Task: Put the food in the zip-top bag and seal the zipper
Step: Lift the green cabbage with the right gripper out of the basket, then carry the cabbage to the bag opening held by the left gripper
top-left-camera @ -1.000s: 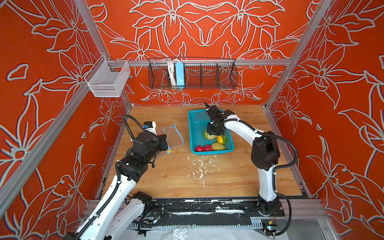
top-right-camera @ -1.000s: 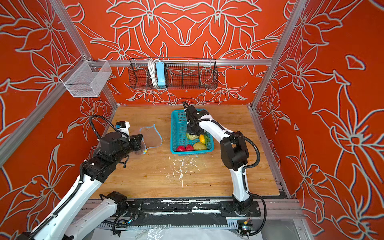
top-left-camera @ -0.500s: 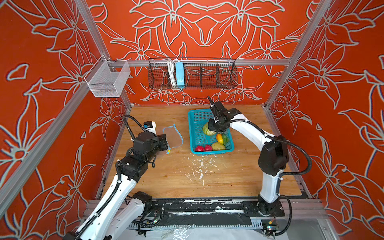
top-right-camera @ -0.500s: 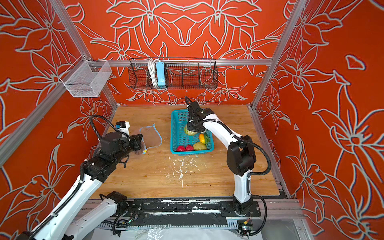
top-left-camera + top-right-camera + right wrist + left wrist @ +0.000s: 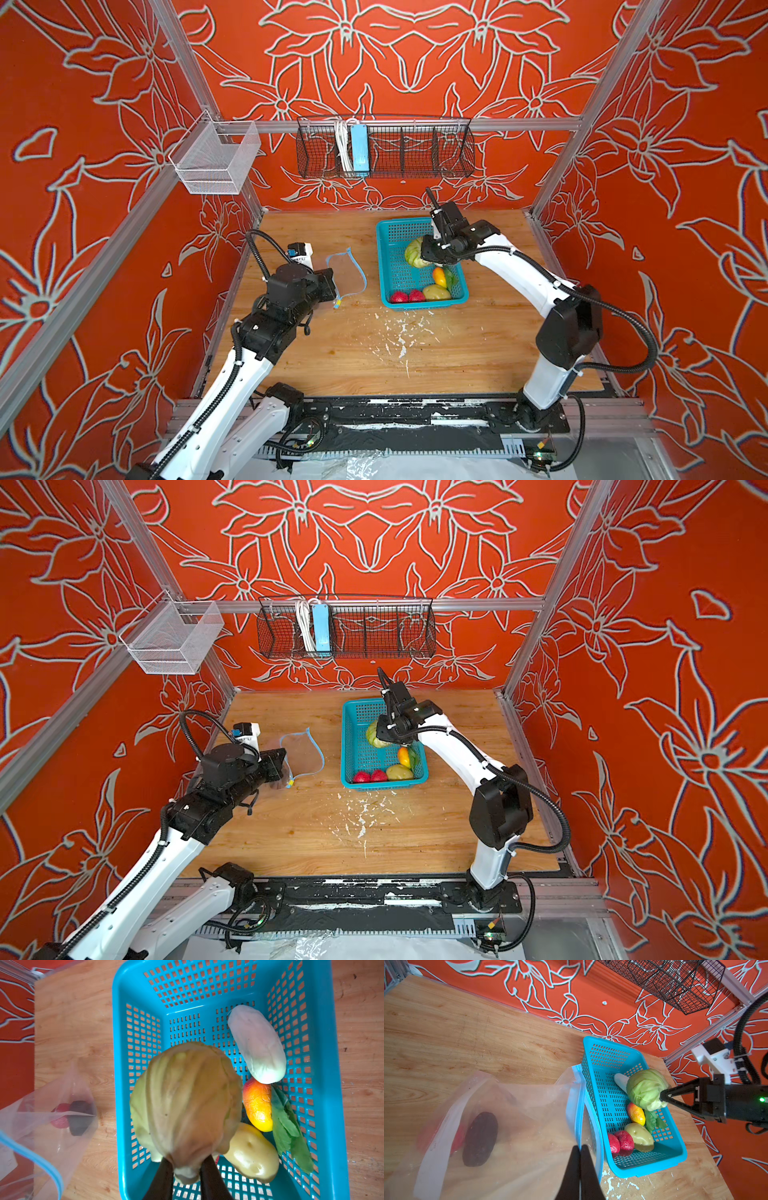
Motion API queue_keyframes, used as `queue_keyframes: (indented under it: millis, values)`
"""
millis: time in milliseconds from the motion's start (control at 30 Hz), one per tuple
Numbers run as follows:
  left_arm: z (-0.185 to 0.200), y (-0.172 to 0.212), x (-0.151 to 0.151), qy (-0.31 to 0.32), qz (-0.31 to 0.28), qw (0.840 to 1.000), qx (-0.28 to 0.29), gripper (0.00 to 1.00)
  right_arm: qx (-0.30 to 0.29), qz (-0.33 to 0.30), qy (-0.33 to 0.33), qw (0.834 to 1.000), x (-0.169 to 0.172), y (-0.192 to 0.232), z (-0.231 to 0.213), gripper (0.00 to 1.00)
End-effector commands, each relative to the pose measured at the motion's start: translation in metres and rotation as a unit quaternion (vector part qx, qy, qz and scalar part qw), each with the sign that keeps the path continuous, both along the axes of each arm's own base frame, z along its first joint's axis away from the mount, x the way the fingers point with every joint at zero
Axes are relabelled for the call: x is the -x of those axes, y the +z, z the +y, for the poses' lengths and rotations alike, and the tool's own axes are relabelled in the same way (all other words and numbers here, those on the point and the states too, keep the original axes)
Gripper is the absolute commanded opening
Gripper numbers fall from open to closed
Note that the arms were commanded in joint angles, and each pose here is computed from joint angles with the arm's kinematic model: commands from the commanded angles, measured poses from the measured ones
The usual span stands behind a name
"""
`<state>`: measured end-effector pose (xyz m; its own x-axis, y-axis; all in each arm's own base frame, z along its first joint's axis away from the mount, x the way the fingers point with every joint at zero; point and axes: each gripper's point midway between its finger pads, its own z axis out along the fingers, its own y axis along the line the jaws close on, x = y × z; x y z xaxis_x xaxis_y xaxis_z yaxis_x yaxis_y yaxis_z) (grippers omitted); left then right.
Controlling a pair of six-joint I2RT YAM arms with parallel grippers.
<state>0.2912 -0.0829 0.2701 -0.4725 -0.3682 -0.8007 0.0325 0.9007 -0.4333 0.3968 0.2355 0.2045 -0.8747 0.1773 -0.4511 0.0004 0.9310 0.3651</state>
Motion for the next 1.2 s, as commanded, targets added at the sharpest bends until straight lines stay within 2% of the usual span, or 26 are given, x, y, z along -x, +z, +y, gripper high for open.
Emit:
queue_keyframes:
  millis: [0,300,533,667,933,1167]
  values:
    - [-0.001,-0.001,-0.002,0.001,0.003,1.000,0.008,0.00,-0.010,-0.031,0.004,0.999,-0.001,0.022,0.001,0.00]
    - [-0.001,0.002,-0.001,-0.001,-0.005,1.000,0.012,0.00,-0.020,-0.046,0.014,0.999,0.001,0.031,0.006,0.00]
    - [-0.005,0.003,-0.001,-0.010,-0.004,1.000,0.015,0.00,-0.032,-0.074,0.030,0.996,0.010,0.058,0.019,0.00]
    - [-0.004,0.004,-0.001,-0.008,-0.005,1.000,0.013,0.00,-0.019,-0.091,0.040,0.995,0.018,0.068,0.024,0.00]
    - [-0.007,0.007,-0.001,-0.016,-0.011,1.000,0.019,0.00,-0.023,-0.113,0.080,0.990,0.034,0.088,0.054,0.00]
    - [-0.005,0.010,-0.001,-0.013,-0.015,1.000,0.014,0.00,-0.049,-0.111,0.109,0.987,0.048,0.089,0.084,0.00]
